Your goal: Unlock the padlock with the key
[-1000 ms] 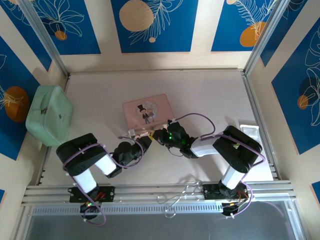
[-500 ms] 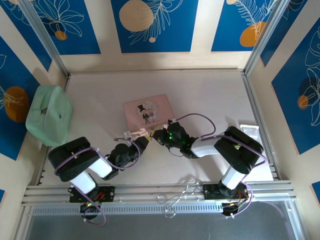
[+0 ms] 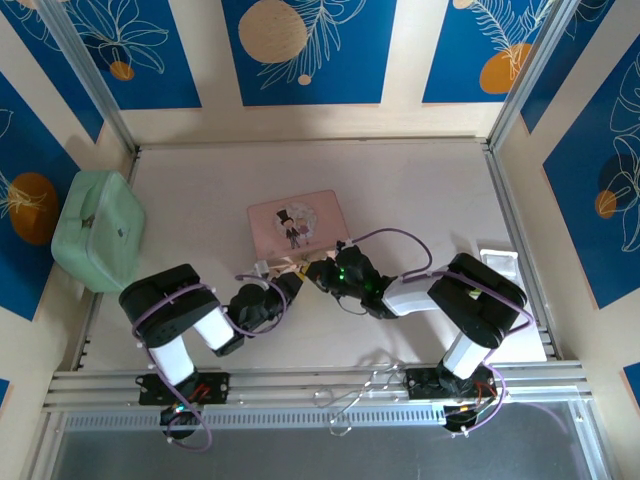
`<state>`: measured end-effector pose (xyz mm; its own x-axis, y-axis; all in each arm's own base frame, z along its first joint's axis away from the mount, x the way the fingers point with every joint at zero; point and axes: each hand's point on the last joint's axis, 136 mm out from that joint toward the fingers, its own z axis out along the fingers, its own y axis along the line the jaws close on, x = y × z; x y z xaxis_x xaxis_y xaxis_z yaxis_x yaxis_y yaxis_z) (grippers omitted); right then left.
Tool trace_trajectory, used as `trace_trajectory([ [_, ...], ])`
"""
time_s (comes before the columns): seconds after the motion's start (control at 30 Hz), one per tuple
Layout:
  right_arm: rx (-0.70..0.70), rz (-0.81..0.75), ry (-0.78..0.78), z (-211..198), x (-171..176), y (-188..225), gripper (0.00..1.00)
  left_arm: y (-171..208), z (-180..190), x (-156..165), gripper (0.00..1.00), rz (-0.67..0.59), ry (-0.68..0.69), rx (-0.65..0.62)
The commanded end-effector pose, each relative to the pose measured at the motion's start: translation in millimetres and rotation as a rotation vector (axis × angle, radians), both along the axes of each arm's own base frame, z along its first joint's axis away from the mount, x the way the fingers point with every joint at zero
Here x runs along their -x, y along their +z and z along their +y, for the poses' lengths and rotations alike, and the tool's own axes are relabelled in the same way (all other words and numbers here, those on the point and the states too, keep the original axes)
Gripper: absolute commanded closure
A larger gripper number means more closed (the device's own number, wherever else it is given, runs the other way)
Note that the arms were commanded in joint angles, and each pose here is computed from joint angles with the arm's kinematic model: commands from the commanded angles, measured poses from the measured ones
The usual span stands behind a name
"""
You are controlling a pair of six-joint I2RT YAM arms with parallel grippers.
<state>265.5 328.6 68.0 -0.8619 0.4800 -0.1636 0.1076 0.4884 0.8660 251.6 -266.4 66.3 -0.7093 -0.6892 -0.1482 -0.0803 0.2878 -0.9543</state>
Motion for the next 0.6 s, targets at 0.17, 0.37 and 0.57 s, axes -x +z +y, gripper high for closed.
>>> trace_trajectory([
  [0.17, -0.022, 0.007, 0.020, 7, 9, 4, 1.00, 9, -6, -9, 0.96, -0.029, 0.004, 0.030],
  [0.37, 0.021, 0.035, 0.017, 6, 10, 3, 1.00, 3, -3, -7, 1.00, -0.032, -0.001, -0.002],
  [0.57, 0.171, 0.112, -0.008, -2, 18, -4, 1.00, -33, 13, 6, 1.00, 0.037, -0.022, -0.237],
])
